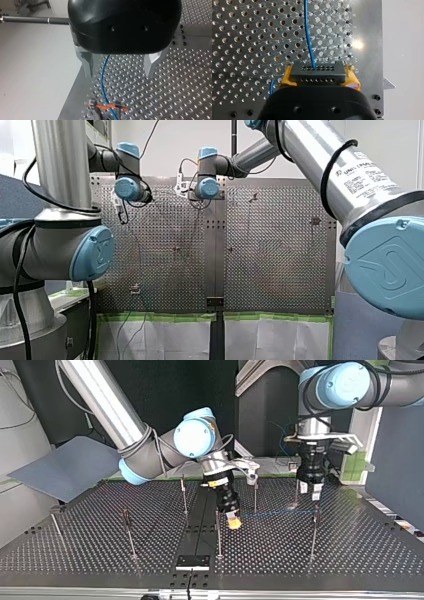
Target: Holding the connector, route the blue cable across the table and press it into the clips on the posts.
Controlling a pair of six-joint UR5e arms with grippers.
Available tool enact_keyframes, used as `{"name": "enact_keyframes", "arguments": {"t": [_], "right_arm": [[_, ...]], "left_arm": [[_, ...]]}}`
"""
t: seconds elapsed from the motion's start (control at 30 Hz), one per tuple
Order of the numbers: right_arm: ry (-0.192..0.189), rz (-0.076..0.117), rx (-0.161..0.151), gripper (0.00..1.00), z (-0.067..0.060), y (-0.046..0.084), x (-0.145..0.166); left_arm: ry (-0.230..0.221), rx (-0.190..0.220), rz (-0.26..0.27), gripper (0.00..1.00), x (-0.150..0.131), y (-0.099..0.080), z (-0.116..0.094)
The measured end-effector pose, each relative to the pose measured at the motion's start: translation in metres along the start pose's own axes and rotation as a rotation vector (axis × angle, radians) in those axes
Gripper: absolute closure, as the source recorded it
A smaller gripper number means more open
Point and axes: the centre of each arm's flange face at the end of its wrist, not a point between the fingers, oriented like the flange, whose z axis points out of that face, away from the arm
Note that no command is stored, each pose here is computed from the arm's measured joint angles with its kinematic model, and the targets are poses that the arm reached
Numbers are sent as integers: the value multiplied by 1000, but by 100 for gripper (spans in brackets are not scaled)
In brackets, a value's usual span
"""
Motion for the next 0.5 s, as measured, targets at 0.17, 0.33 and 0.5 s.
{"name": "enact_keyframes", "arguments": {"t": [0.17,0.33,0.5], "right_arm": [[1,0,0,98,0,0,0],[4,1,1,98,1,-1,1],[6,1,0,98,2,-1,1]], "left_arm": [[-9,18,15,0,-6,-6,9],[-25,30,18,0,-14,-12,15],[-21,44,17,0,-12,-17,21]]}}
